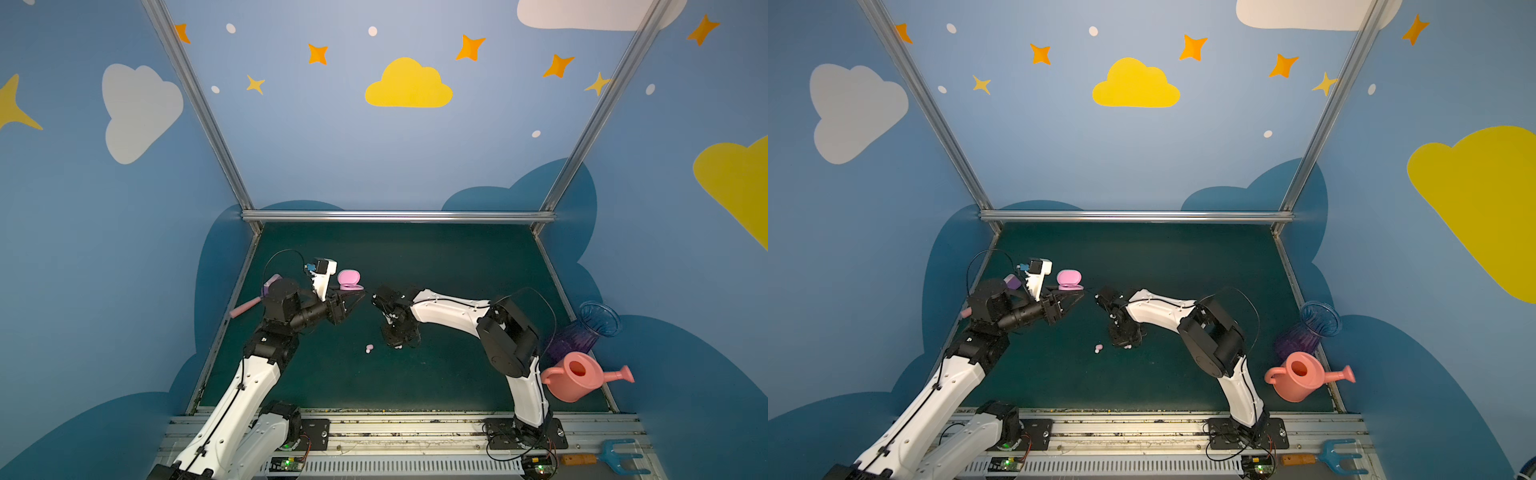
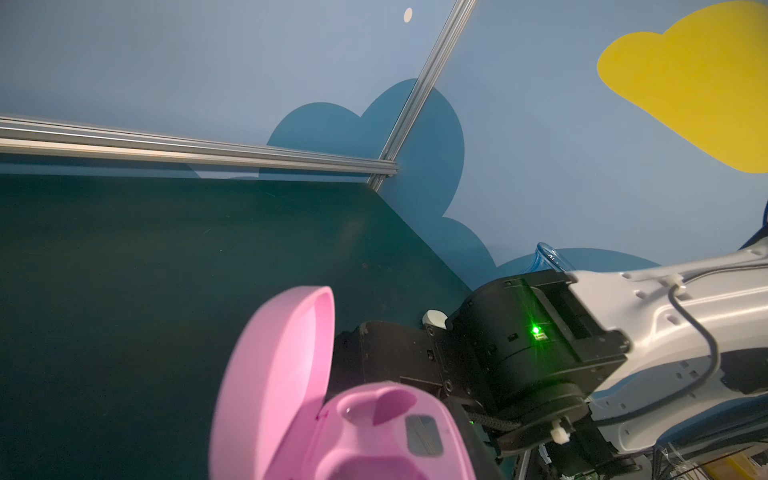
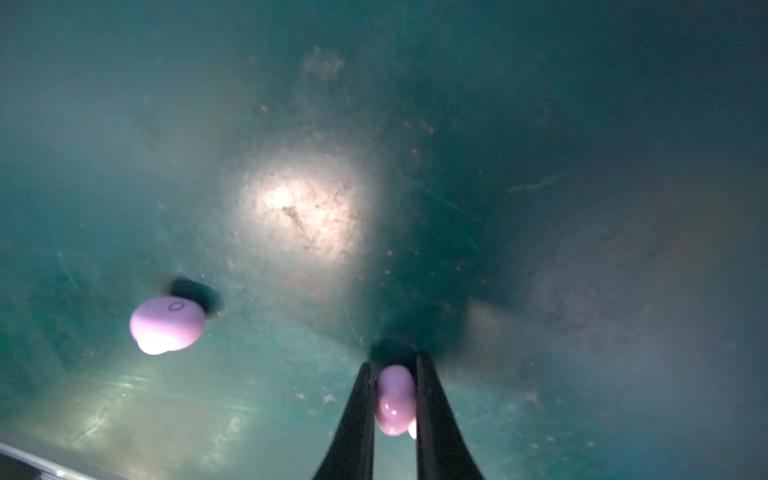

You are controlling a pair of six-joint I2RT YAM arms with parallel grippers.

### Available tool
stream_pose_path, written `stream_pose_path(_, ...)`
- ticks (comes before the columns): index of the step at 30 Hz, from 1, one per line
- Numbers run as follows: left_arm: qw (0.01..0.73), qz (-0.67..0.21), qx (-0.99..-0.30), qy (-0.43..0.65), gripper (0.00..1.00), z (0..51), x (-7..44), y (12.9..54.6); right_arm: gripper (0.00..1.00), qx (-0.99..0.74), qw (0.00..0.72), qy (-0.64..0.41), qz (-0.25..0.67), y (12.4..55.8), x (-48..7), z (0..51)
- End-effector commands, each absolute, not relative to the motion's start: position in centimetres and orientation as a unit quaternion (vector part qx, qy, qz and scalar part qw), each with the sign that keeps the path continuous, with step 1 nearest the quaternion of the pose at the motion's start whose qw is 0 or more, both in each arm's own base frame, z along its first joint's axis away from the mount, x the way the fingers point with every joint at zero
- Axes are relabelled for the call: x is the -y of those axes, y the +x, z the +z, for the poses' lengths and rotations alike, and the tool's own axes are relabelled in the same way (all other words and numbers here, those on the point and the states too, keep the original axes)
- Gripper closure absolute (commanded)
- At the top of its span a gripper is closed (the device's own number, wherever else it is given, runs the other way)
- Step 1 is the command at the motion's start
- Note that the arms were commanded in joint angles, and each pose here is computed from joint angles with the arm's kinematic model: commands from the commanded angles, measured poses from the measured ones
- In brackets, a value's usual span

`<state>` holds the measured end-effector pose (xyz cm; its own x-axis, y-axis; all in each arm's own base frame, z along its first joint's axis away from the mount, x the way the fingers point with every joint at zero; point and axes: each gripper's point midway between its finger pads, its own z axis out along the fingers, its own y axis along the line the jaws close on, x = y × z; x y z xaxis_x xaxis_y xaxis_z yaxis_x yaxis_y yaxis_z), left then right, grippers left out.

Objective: Insert the wireless bluetooth earbuds into the charging case
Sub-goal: 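Center the right gripper fingers over the nearer pink earbud, then close the right gripper on the pink earbud and lift it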

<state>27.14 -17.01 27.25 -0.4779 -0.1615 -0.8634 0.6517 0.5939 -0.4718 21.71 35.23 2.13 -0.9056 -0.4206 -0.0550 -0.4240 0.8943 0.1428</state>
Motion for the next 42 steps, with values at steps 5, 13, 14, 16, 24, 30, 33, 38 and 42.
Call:
stream_pose_path(5, 0.498, -0.432, -0.73, 0.181, 0.9, 28.7, 17.4, 26.6, 0.88, -0.976, 0.022, -0.2, 0.084, 21.7, -33.2, 3.7)
stream_pose_path(13, 0.489, -0.439, -0.727, 0.198, 0.9, 28.5, 18.8, 25.7, 0.88, -0.971, 0.056, -0.17, 0.157, 22.4, -31.4, 9.0)
stream_pose_path(14, 0.489, -0.442, -0.724, 0.203, 0.9, 28.7, 19.1, 25.4, 0.88, -0.969, 0.059, -0.168, 0.173, 22.4, -31.2, 9.7)
stream_pose_path(16, 0.491, -0.445, -0.717, 0.216, 0.9, 28.9, 19.9, 25.0, 0.88, -0.963, 0.073, -0.16, 0.203, 22.4, -30.8, 11.8)
stream_pose_path(24, 0.513, -0.464, -0.672, 0.265, 0.89, 29.4, 23.7, 23.6, 0.88, -0.92, 0.144, -0.154, 0.33, 21.9, -28.7, 21.3)
stream_pose_path(30, 0.512, -0.481, -0.643, 0.306, 0.9, 29.3, 26.9, 23.2, 0.87, -0.88, 0.215, -0.147, 0.396, 20.6, -25.9, 28.5)
stream_pose_path(33, 0.504, -0.497, -0.623, 0.334, 0.9, 29.6, 28.8, 23.0, 0.87, -0.864, 0.227, -0.152, 0.423, 19.5, -24.9, 31.4)
stream_pose_path(38, 0.486, -0.534, -0.588, 0.365, 0.89, 29.9, 31.8, 23.0, 0.87, -0.838, 0.229, -0.163, 0.468, 17.8, -24.5, 34.1)
stream_pose_path(42, 0.468, -0.569, -0.553, 0.391, 0.89, 30.3, 34.1, 22.5, 0.87, -0.82, 0.23, -0.164, 0.498, 17.2, -24.7, 35.2)
